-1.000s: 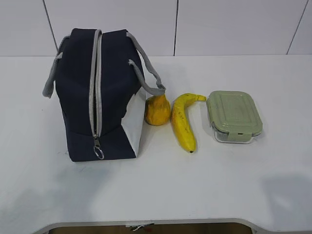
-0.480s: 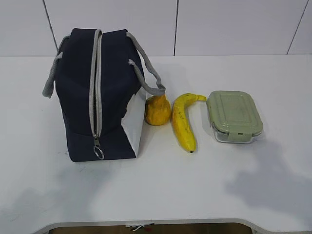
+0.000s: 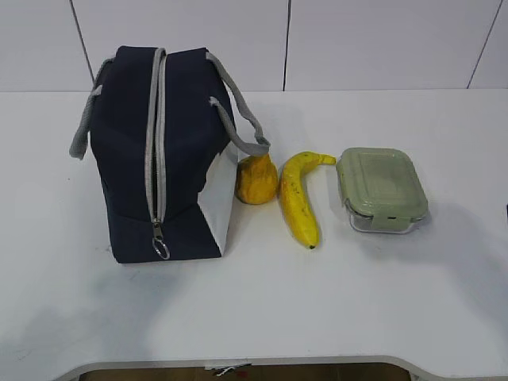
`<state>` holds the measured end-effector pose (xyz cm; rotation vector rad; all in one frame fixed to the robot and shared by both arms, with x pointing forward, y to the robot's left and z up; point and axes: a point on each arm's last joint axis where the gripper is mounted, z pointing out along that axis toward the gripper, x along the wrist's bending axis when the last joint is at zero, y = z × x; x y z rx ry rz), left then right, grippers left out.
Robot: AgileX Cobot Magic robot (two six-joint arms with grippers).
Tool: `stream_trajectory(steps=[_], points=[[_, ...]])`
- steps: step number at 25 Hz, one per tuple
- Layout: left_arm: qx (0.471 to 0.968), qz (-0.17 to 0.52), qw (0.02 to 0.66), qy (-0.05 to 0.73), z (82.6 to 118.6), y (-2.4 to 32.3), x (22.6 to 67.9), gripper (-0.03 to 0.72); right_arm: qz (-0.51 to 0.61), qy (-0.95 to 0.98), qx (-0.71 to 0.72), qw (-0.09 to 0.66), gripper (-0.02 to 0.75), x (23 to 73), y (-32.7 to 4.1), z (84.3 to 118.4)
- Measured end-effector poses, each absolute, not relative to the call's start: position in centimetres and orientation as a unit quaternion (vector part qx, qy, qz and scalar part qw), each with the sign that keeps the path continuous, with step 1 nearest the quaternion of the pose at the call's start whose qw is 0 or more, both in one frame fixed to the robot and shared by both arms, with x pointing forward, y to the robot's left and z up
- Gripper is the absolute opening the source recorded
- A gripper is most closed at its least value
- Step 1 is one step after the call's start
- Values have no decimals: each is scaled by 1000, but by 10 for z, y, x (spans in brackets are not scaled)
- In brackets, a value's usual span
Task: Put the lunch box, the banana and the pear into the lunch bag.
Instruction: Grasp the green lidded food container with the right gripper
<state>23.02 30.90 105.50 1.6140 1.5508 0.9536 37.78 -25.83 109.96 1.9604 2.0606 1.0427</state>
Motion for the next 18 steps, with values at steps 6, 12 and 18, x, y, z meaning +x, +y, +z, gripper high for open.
stream_trajectory(steps=[6, 12, 18], points=[[622, 368, 347, 598, 1055, 309, 230, 306, 323, 715, 618, 33, 405, 417, -254, 1112], [622, 368, 347, 598, 1055, 309, 230, 306, 329, 723, 606, 44, 405, 447, -259, 1125], [622, 368, 347, 598, 1055, 309, 230, 306, 358, 715, 601, -9, 405, 464, -282, 1123]])
